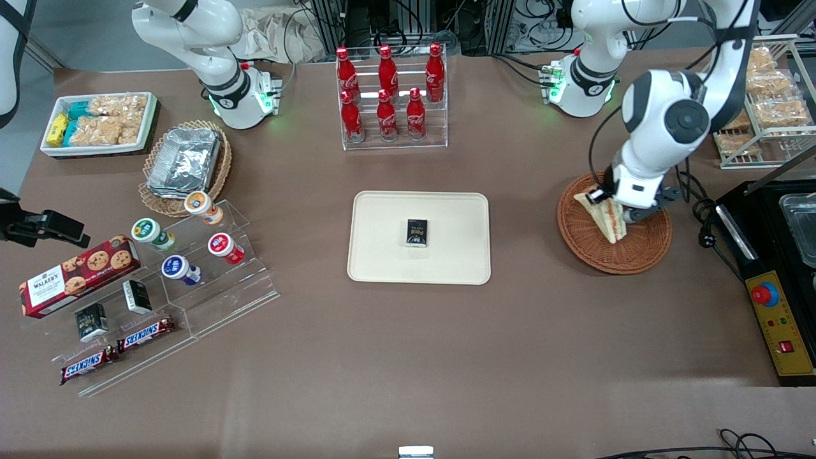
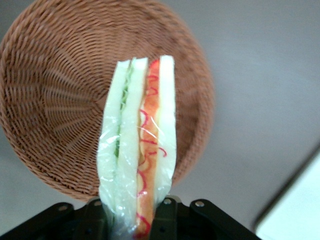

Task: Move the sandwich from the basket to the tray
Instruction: 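Carry the sandwich with the left gripper over the white tray, then lower the sandwich onto the tray beside the black box and release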

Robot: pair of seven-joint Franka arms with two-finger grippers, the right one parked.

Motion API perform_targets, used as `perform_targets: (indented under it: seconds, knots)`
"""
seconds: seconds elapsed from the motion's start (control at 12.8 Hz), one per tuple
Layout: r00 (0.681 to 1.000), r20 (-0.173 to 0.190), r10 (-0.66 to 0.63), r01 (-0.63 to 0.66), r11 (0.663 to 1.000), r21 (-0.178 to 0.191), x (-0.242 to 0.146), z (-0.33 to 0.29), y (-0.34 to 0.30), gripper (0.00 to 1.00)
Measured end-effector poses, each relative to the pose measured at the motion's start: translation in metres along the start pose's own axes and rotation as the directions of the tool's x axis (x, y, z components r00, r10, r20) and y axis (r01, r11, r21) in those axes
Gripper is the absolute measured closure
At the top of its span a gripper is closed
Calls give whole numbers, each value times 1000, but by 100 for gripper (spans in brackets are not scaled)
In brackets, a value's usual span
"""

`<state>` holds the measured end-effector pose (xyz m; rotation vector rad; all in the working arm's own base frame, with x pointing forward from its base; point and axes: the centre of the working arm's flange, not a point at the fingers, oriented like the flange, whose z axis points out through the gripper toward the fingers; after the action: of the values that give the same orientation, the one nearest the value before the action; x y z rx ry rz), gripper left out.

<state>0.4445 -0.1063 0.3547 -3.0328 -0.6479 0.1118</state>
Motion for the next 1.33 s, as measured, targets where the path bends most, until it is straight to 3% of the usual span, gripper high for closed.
perform_targets:
  seconds: [0.31, 0.47, 0.71, 0.94, 1.33]
  knots:
    - [977, -68, 202, -205, 978, -38, -42, -49, 84, 79]
    - [950, -82, 300, -304, 951, -54, -64, -59, 130, 79]
    - [894, -90, 440, -444, 896, -27, -90, -33, 181, 79]
    - [861, -61, 505, -507, 862, -20, -98, 18, 216, 79]
    - [867, 38, 497, -497, 868, -4, -73, 100, 250, 79]
